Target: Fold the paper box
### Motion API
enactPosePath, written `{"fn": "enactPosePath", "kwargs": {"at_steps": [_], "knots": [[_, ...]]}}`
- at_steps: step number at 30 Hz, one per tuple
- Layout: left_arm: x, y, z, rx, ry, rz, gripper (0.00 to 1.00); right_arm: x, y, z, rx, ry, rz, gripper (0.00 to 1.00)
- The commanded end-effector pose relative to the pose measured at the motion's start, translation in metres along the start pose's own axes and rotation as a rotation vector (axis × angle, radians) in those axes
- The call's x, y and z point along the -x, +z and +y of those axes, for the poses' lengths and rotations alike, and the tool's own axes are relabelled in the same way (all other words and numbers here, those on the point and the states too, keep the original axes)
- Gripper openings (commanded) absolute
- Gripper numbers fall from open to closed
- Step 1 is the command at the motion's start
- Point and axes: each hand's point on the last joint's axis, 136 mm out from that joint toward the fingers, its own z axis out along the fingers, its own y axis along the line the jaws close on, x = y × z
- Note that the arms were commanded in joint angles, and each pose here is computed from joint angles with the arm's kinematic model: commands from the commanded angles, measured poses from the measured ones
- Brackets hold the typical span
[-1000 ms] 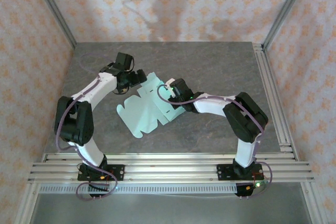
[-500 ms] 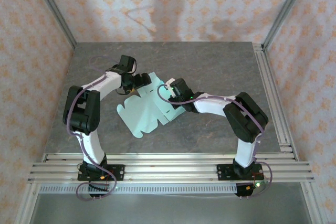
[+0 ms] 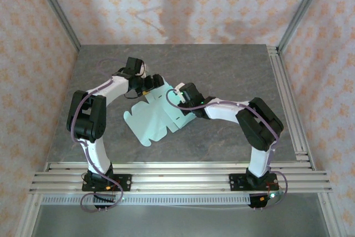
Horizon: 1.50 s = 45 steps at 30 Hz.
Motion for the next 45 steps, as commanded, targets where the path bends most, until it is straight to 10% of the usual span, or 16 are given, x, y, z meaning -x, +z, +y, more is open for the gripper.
{"fn": "enactPosePath", "kwargs": {"at_steps": [1,7,14,20,34,45], "knots": [[-0.004,-0.003,-0.003,-0.012,0.013,0.004,0.88,0.011,-0.007,-0.006,-0.013,-0.004,-0.020,0.00],[0.002,-0.020,0.024,0.172,0.086,-0.022,0.89,0.009,-0.007,-0.006,-0.013,0.001,-0.018,0.00],[-0.007,-0.008,0.013,0.085,0.074,0.037,0.87,0.008,-0.006,-0.006,-0.017,0.002,-0.018,0.00],[-0.018,0.001,-0.003,-0.006,0.093,0.073,0.62,0.011,-0.006,-0.007,-0.020,0.011,-0.023,0.00],[-0.051,-0.004,-0.024,-0.037,0.155,0.145,0.62,0.008,-0.003,-0.007,-0.023,0.009,-0.017,0.00],[-0.079,0.034,0.024,0.103,0.066,0.229,0.61,0.009,-0.006,-0.008,-0.024,0.005,-0.017,0.00]]}}
